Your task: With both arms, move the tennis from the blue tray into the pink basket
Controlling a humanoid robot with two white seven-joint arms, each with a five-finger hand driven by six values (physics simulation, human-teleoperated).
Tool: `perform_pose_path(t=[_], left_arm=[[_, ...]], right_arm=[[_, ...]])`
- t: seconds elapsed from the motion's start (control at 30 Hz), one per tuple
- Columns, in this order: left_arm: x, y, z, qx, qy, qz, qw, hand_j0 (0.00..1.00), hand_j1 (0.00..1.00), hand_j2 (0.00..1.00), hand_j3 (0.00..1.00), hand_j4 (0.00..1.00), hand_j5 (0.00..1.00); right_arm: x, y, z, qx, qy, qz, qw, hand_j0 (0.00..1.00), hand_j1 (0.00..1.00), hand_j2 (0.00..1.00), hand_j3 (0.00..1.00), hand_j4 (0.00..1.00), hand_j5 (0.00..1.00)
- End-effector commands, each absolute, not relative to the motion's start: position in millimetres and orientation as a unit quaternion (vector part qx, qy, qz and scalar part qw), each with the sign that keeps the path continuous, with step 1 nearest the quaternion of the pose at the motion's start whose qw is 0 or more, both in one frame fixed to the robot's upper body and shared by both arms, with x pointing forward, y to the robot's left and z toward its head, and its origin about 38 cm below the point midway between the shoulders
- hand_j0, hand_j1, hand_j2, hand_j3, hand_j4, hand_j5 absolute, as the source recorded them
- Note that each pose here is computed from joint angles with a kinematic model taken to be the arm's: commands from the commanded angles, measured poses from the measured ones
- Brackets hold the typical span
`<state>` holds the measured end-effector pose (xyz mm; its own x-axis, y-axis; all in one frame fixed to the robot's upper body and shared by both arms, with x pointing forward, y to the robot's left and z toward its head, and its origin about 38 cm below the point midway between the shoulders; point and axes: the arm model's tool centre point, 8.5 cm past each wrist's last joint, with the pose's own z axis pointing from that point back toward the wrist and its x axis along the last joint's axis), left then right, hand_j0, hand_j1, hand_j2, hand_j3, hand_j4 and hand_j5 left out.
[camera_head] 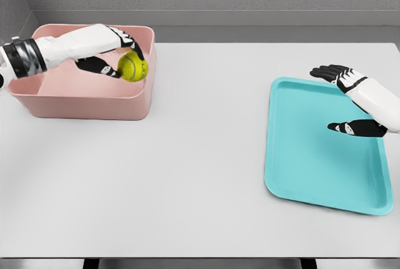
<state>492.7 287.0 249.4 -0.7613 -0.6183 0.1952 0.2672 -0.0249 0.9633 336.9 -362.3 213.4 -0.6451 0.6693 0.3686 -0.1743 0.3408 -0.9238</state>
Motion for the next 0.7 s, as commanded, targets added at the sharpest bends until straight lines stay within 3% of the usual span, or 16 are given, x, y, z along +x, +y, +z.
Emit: perform_pose_path(t=[0.0, 0.13, 0.17, 0.2, 0.23, 0.5, 0.67], left_arm=[[499, 304, 245, 0.150, -0.619, -0.691, 0.342, 0.60, 0.60, 0.60, 0.60, 0.60, 0.60], [508, 335, 241, 0.171, -0.614, -0.669, 0.382, 0.61, 0.61, 0.61, 0.61, 0.61, 0.61], [509, 344, 242, 0.174, -0.618, -0.657, 0.395, 0.68, 0.68, 0.68, 0.68, 0.68, 0.68], [509, 350, 245, 0.175, -0.627, -0.644, 0.402, 0.94, 0.94, 0.94, 0.94, 0.94, 0.94], [509, 361, 245, 0.177, -0.628, -0.634, 0.414, 1.00, 1.00, 1.00, 1.00, 1.00, 1.00], [495, 402, 256, 0.207, -0.604, -0.639, 0.428, 1.00, 1.00, 1.00, 1.00, 1.00, 1.00], [493, 406, 248, 0.205, -0.599, -0.640, 0.436, 1.00, 1.00, 1.00, 1.00, 1.00, 1.00]], right_arm=[[337, -363, 214, -0.170, -0.725, 0.545, 0.386, 1.00, 1.00, 1.00, 1.00, 1.00, 1.00], [337, -362, 214, -0.169, -0.726, 0.544, 0.385, 1.00, 1.00, 1.00, 1.00, 1.00, 1.00], [337, -362, 215, -0.170, -0.726, 0.545, 0.385, 1.00, 1.00, 1.00, 1.00, 1.00, 1.00], [337, -362, 214, -0.169, -0.725, 0.545, 0.385, 1.00, 1.00, 1.00, 1.00, 1.00, 1.00], [337, -362, 214, -0.170, -0.725, 0.545, 0.385, 1.00, 1.00, 1.00, 1.00, 1.00, 1.00], [336, -363, 214, -0.169, -0.725, 0.545, 0.386, 1.00, 1.00, 1.00, 1.00, 1.00, 1.00], [336, -363, 213, -0.169, -0.724, 0.545, 0.387, 1.00, 1.00, 1.00, 1.00, 1.00, 1.00]])
